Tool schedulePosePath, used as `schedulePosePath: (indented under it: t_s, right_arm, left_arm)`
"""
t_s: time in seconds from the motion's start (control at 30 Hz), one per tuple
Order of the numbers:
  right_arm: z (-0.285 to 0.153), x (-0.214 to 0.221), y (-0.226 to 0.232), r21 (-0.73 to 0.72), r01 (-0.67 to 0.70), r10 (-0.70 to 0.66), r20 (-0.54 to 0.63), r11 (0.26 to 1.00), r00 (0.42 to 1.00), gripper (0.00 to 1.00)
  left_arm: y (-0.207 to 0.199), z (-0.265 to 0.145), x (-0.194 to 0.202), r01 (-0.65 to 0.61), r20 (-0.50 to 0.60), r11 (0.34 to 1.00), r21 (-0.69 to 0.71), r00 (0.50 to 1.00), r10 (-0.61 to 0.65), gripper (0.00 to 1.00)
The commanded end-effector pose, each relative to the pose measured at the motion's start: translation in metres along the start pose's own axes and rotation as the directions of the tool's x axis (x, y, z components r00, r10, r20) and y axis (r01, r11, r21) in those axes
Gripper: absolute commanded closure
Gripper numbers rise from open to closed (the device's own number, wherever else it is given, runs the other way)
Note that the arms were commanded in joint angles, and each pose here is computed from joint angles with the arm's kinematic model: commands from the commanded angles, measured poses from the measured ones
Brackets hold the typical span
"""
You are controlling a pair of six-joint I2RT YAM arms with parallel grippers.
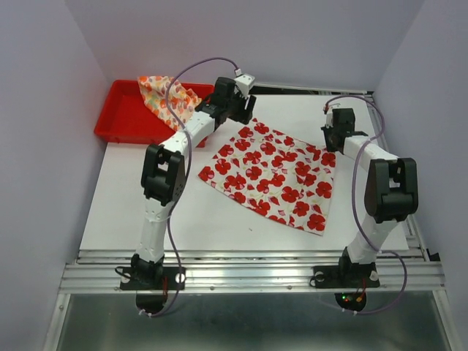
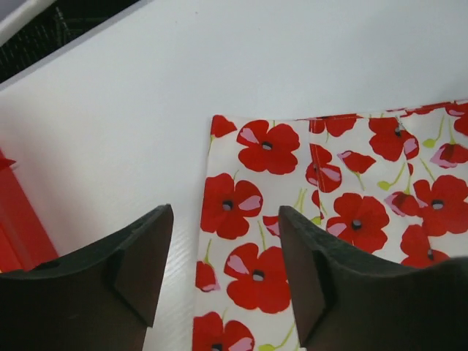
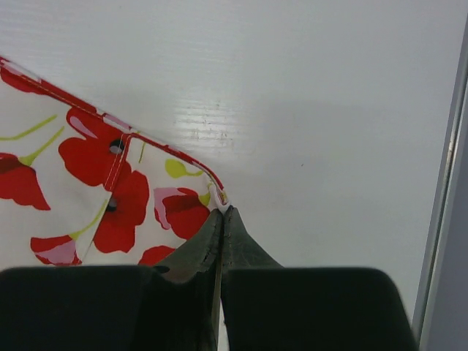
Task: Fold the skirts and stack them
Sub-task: Flatten the skirt out
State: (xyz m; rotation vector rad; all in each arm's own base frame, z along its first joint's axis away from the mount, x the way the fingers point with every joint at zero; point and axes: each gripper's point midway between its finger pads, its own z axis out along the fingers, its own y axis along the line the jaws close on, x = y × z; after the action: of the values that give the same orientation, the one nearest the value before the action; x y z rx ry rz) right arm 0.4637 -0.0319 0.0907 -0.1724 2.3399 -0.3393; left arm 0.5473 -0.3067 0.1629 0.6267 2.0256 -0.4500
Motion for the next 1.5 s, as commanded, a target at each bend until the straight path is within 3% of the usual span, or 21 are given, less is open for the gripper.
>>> schedulePosePath:
  t_s: [0.0,0.07,0.1,0.13,0.17,0.2,0.3,0.47,0.53,0.57,0.67,0.7,0.8,1.0,1.2,1.47]
  right_arm:
    - [0.001,-0.022,-0.01,0.015,-0.017,0.017,0.007,1.0,1.0,0.98]
    - [-0.001,-0.006,-0.004,-0.015,-0.007,0.006,-0.064,1.0,0.998,0.97]
    - [-0.003,-0.002,-0.004,-0.019,0.001,-0.002,-0.082,1.0,0.997,0.98]
    - [-0.006,0.012,-0.002,-0.031,0.019,-0.023,-0.123,0.999,0.992,0.98]
    - [-0.009,0.018,-0.002,-0.035,0.027,-0.032,-0.14,0.999,0.99,0.97]
    - [-0.015,0.022,-0.002,-0.038,0.035,-0.041,-0.151,0.999,0.988,0.99]
    - [-0.041,0.055,0.004,-0.1,0.064,-0.088,-0.259,0.993,0.962,0.99]
    - [-0.098,0.084,0.045,-0.4,0.025,-0.166,-0.324,0.916,0.931,0.99]
    - [-0.126,0.092,0.054,-0.47,-0.008,-0.179,-0.352,0.883,0.919,0.71]
    - [-0.134,0.086,0.055,-0.48,-0.021,-0.165,-0.342,0.877,0.925,0.44]
    - [-0.144,0.061,0.036,-0.4,0.002,-0.125,-0.282,0.916,0.951,0.24]
    - [-0.142,0.051,0.03,-0.371,0.014,-0.116,-0.252,0.929,0.961,0.22]
    - [-0.141,0.033,0.02,-0.337,0.039,-0.116,-0.211,0.941,0.97,0.26]
    - [-0.111,0.038,0.029,-0.358,0.057,-0.143,-0.219,0.932,0.965,0.53]
    - [-0.061,0.054,0.04,-0.361,0.072,-0.174,-0.258,0.93,0.95,0.65]
    - [-0.047,0.114,0.045,-0.415,0.15,-0.314,-0.363,0.897,0.877,0.87]
  left_arm:
    - [0.014,-0.049,-0.063,-0.053,0.085,0.995,-0.081,0.995,0.06,0.2]
    - [0.012,-0.059,-0.047,-0.054,0.056,0.995,-0.083,0.997,0.059,0.18]
    - [0.006,-0.083,-0.067,-0.063,0.112,0.995,-0.077,0.991,0.071,0.03]
    - [0.004,-0.091,-0.063,-0.063,0.111,0.995,-0.072,0.991,0.071,0.01]
    - [0.0,-0.094,-0.038,-0.054,0.067,0.997,-0.055,0.996,0.058,0.01]
    - [-0.01,-0.116,-0.048,-0.057,0.104,0.998,-0.029,0.993,0.06,0.01]
    - [-0.028,-0.138,-0.011,-0.05,0.054,0.998,0.035,0.997,0.048,0.02]
    - [-0.051,-0.156,0.061,-0.067,-0.087,0.992,0.11,0.993,0.076,0.1]
    - [-0.058,-0.163,0.07,-0.08,-0.099,0.989,0.127,0.991,0.093,0.11]
    - [-0.066,-0.166,0.081,-0.093,-0.118,0.984,0.15,0.987,0.111,0.12]
    - [-0.083,-0.164,0.1,-0.122,-0.16,0.977,0.172,0.976,0.15,0.12]
    - [-0.087,-0.163,0.104,-0.126,-0.172,0.976,0.178,0.973,0.157,0.13]
    - [-0.098,-0.155,0.117,-0.13,-0.213,0.969,0.209,0.961,0.174,0.14]
    - [-0.105,-0.135,0.137,-0.114,-0.276,0.958,0.264,0.942,0.188,0.16]
    - [-0.096,-0.11,0.156,-0.118,-0.352,0.963,0.241,0.914,0.2,0.19]
    - [-0.087,-0.084,0.153,-0.16,-0.364,0.958,0.238,0.9,0.24,0.19]
